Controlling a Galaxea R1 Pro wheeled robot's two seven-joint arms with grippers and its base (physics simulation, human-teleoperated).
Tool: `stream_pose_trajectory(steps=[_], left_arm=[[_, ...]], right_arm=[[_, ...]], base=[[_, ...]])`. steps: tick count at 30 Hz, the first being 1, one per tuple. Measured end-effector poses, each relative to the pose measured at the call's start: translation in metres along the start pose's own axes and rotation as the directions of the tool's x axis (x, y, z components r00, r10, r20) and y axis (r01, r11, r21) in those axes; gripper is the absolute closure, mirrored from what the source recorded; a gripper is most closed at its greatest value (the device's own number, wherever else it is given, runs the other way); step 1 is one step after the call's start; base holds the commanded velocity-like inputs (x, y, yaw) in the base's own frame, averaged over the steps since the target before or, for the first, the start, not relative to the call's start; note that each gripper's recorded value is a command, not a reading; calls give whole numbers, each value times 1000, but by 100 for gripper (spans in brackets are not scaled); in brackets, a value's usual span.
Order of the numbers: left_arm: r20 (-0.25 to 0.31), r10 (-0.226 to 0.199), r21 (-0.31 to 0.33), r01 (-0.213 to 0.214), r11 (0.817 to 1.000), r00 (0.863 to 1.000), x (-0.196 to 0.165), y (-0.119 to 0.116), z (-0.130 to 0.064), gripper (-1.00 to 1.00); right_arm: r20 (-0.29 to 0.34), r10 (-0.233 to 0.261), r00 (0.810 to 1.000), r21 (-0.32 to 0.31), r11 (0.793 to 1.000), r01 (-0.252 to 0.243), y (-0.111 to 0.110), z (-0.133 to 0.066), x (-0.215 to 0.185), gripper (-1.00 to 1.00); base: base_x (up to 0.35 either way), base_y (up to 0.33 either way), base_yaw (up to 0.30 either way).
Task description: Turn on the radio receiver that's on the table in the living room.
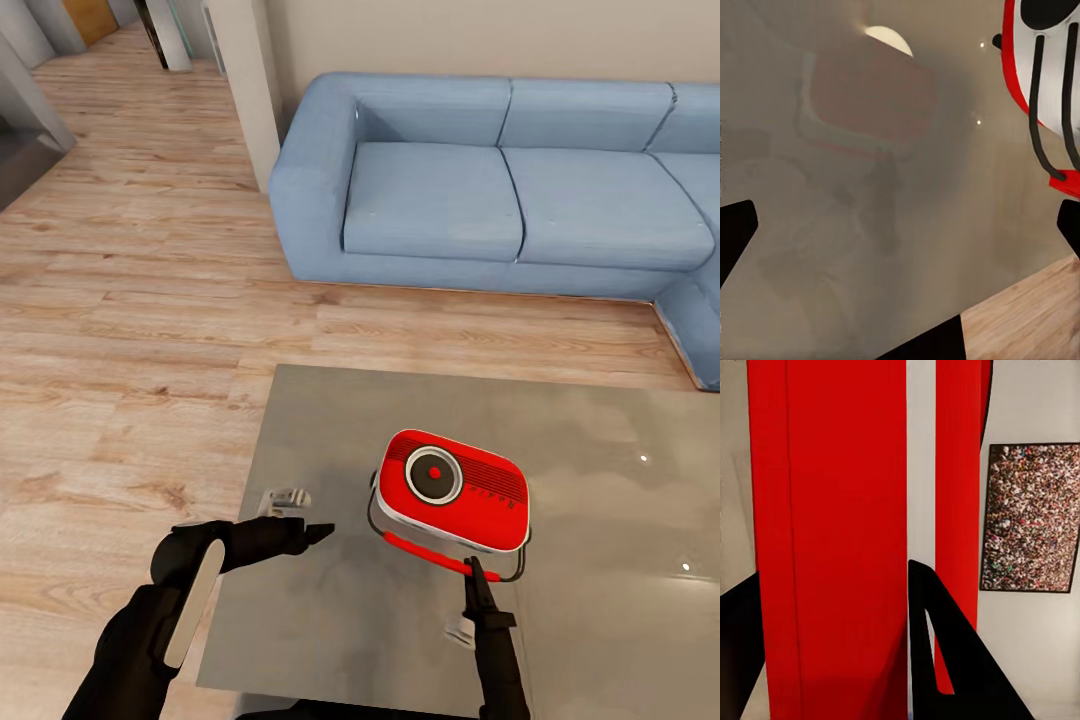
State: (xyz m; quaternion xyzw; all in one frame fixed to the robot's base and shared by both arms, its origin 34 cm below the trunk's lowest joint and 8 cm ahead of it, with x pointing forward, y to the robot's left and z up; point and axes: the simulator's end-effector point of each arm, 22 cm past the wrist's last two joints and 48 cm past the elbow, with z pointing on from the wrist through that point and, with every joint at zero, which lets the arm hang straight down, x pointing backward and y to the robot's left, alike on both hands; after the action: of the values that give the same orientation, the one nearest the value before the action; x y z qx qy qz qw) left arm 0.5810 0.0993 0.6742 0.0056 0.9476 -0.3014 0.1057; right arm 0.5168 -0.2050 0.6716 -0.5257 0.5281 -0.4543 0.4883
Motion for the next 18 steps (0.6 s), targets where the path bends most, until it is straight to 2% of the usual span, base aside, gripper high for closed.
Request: stream_pose_trajectory(steps=[10, 18], left_arm=[[0, 0, -4, 0, 1000, 1000, 0, 1, 0, -100], [4, 1, -2, -1, 1000, 1000, -1, 0, 0, -100]], right_arm=[[-11, 0, 1000, -49, 999, 0, 11, 0, -3, 100], [-4, -1, 1000, -52, 999, 1, 11, 0, -2, 100]], base=[[0, 0, 0], [0, 0, 0]])
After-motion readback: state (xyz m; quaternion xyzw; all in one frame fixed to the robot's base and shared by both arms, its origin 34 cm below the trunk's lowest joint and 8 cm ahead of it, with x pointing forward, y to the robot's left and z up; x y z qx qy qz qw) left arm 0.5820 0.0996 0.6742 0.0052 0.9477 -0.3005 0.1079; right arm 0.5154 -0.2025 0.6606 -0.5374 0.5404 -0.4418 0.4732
